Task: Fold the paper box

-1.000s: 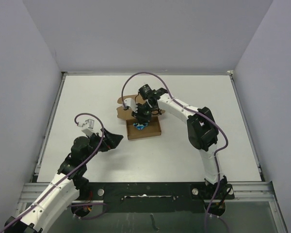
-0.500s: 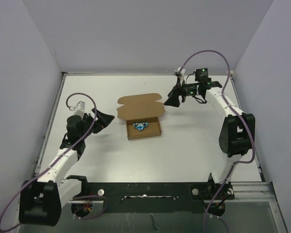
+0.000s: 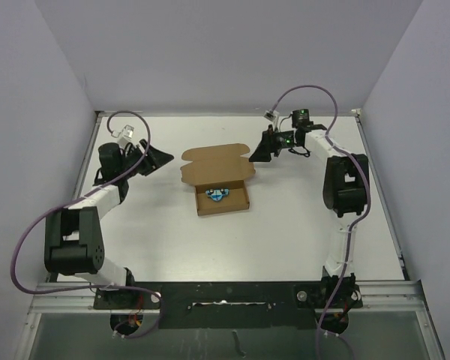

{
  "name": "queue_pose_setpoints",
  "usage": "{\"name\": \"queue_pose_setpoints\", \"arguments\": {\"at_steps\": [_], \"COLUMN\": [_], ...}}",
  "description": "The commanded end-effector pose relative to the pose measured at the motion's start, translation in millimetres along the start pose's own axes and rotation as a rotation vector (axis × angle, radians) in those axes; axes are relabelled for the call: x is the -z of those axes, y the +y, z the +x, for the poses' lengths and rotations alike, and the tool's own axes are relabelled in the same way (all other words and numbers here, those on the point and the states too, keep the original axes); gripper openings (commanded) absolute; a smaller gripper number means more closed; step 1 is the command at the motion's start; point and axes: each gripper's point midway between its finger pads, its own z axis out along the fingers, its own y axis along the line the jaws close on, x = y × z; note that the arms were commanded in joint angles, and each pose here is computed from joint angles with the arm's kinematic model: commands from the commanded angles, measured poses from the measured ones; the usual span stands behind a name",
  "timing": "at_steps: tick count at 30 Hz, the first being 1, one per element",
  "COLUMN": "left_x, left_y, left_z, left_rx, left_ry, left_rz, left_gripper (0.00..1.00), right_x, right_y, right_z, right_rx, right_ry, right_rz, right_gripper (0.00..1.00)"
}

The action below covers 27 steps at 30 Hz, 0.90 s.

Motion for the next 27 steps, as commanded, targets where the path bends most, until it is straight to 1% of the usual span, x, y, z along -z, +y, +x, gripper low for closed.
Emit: {"name": "queue_pose_setpoints", "arguments": {"at_steps": [1, 6, 9, 13, 22, 27], "left_x": [-15, -30, -36, -41, -53, -58], "left_y": [-2, 7, 9, 10, 21, 28], "left_z": [-12, -1, 9, 17, 25, 28], "left_rx": [-0.081, -0.047, -0.02, -0.011, 0.032, 0.058], "left_ry": [0.036, 0.105, 0.144, 0.167, 0.217, 0.241], "left_rz": [0.073, 0.117, 0.148, 0.156, 0.137, 0.092], "left_gripper": [0.54, 0.53, 0.52, 0.51, 0.48, 0.48], "right_x": [-6, -12, -16, -19, -21, -22], "right_y": [8, 5, 6, 7, 8, 9], "right_z": [-12, -3, 1, 4, 6, 7], "right_rx": [0.03, 0.008, -0.002, -0.009, -0.017, -0.025], "right_ry": [0.018, 0.033, 0.043, 0.049, 0.05, 0.051], "right_rz": [-0.031, -0.047, -0.058, -0.071, -0.081, -0.089], "right_gripper": [0.78, 0.74, 0.7, 0.66, 0.57, 0.49]}}
